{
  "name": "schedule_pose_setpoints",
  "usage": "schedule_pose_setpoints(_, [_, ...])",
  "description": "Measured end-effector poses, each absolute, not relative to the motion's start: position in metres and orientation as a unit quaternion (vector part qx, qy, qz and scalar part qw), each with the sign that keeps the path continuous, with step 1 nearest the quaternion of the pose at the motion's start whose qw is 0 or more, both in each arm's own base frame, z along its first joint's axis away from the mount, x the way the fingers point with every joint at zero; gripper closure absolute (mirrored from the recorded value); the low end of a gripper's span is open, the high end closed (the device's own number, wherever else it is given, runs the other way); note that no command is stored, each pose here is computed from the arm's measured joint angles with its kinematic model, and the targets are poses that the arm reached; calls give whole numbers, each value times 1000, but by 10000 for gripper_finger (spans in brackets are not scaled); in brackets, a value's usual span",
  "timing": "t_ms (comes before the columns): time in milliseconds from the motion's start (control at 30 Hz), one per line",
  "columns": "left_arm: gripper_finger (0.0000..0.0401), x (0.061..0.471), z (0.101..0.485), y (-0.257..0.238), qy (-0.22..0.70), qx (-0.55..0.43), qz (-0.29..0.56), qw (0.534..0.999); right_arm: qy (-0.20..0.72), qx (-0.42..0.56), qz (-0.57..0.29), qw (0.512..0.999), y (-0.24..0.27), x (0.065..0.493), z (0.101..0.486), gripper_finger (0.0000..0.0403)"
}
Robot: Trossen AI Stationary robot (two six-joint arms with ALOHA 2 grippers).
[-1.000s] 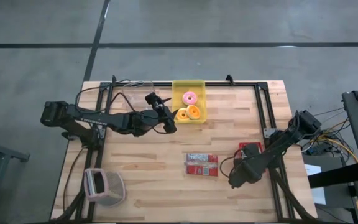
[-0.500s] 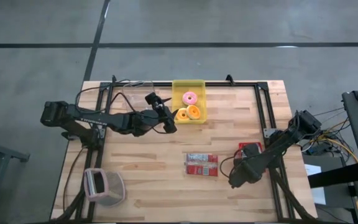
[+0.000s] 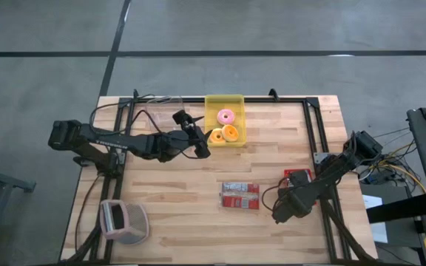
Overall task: Pick & Place Food Item
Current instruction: Put the red popcorn bag into the transparent bin
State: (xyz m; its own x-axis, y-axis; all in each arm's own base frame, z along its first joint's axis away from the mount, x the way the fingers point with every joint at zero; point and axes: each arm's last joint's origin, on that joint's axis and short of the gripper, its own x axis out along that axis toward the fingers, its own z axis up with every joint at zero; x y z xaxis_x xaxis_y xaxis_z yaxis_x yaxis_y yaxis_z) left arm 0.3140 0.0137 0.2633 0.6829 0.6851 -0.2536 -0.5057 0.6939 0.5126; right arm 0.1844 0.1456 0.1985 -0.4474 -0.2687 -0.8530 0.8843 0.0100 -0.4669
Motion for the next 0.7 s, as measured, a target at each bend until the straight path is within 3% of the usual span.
schedule_pose_setpoints(300, [117, 314, 263, 14, 219, 206, 333, 894, 549, 283, -635, 464, 144, 188, 208, 159])
schedule_pose_setpoints(533, [117, 314, 263, 14, 222, 215, 331, 892, 479, 287, -591, 582, 142, 199, 237, 165])
schedule_pose_setpoints(700, [117, 310, 266, 14, 229, 226, 344, 882, 392, 225, -530, 718, 138, 208, 262, 161])
